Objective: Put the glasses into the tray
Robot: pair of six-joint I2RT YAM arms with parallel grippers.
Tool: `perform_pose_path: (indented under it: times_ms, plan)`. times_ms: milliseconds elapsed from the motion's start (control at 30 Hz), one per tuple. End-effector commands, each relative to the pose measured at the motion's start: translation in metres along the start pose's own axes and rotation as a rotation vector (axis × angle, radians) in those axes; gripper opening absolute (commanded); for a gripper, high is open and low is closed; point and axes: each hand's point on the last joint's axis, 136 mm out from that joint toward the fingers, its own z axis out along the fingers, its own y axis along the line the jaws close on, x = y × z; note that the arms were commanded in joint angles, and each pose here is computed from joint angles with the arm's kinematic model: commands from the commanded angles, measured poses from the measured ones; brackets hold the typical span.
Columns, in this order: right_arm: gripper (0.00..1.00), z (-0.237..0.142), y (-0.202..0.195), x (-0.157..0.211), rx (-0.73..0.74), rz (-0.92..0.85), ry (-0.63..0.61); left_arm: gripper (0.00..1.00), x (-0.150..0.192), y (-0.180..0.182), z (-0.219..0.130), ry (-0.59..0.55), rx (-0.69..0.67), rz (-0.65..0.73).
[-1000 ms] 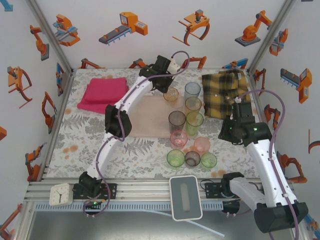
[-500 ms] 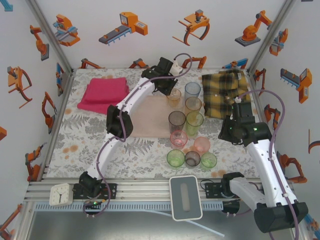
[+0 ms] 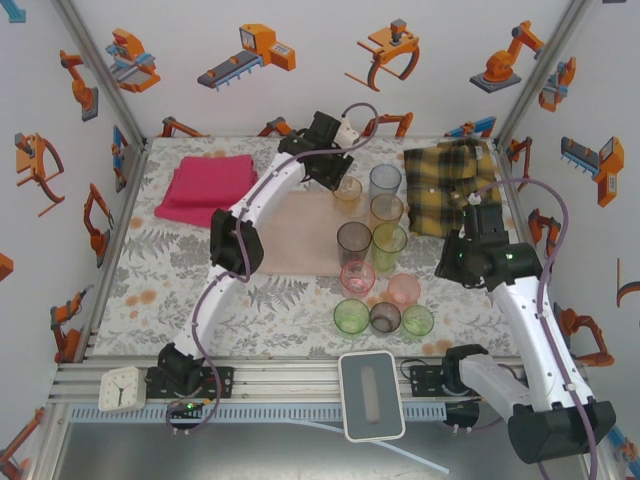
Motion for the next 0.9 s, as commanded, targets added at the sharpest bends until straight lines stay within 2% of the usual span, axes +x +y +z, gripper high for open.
perform_pose_path:
  times_ms: [0,200,300,433,600,733,867]
  plan:
    - [0.37,-0.001,0.004,-0.008,-0.018,0.018,-0.026,0.47,-0.028,0.012,-0.056,-0.070,-0.012,-0.032]
    - [0.37,-0.008,0.007,-0.017,-0.027,0.009,-0.050,0.49,-0.039,0.010,-0.097,-0.099,0.013,-0.039]
    - [0.37,-0.010,0.011,-0.022,-0.036,0.003,-0.054,0.51,-0.042,0.002,-0.107,-0.110,0.034,-0.038]
    - [0.37,-0.013,0.012,-0.024,-0.042,-0.003,-0.057,0.50,-0.034,0.001,-0.101,-0.076,0.008,-0.045]
    - [0.37,-0.019,0.009,-0.024,-0.031,-0.006,-0.070,0.40,-0.018,0.026,-0.093,-0.025,-0.092,-0.075]
    - [0.37,-0.019,0.007,-0.021,-0.026,-0.005,-0.067,0.38,-0.006,0.039,-0.088,0.005,-0.101,-0.111]
    - [0.37,-0.014,0.007,-0.017,-0.028,0.005,-0.061,0.37,0.009,0.037,-0.073,0.053,-0.091,-0.129]
